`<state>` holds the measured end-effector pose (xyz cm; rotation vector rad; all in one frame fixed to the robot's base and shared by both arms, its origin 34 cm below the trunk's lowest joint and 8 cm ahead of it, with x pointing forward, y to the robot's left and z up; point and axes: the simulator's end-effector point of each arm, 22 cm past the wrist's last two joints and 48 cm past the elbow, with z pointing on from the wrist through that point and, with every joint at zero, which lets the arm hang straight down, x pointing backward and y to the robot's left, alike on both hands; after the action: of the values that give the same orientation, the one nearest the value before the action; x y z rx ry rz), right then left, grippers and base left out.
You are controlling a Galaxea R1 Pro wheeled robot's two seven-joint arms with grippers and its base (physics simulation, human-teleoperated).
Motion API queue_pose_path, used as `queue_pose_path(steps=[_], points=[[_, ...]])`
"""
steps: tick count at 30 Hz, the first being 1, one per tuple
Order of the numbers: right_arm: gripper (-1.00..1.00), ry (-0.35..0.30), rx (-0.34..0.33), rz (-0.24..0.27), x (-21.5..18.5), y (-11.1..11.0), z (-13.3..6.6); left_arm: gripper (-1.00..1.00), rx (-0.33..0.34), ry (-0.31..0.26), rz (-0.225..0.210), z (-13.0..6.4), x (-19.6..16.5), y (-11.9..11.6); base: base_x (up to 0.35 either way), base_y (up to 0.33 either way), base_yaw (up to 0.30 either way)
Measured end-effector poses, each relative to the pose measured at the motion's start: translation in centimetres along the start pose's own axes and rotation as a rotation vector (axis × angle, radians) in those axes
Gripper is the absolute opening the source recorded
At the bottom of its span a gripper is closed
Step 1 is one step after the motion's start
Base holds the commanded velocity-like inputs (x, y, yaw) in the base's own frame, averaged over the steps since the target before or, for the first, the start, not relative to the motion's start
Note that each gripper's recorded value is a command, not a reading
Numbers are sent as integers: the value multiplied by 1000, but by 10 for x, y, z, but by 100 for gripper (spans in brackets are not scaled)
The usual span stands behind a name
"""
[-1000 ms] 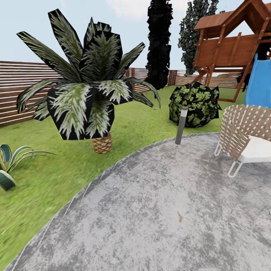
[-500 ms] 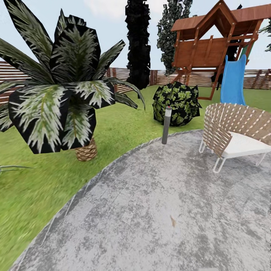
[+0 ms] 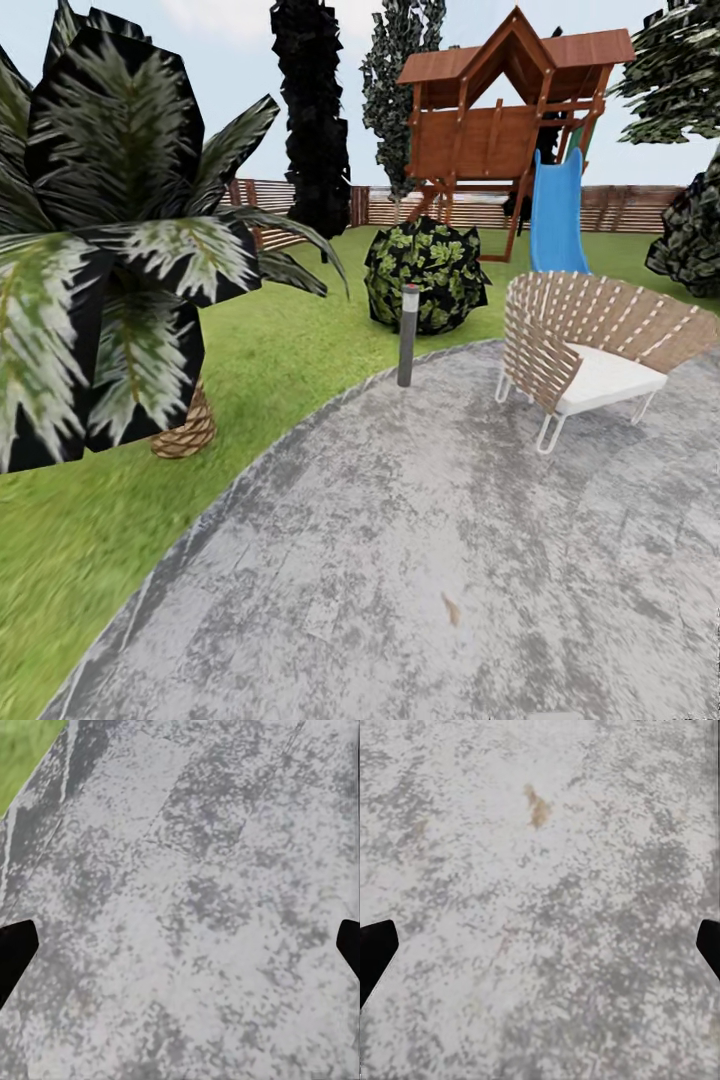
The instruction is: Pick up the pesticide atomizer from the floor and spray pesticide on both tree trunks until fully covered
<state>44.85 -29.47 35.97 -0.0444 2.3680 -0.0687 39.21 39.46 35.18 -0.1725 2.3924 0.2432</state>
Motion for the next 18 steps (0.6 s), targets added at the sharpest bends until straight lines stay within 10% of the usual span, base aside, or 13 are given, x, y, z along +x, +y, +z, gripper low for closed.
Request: queue_pose_path(steps=[18], points=[[100, 1, 0, -1, 1, 0, 0, 100, 2, 0, 2, 0, 0, -1, 294, 123, -287]])
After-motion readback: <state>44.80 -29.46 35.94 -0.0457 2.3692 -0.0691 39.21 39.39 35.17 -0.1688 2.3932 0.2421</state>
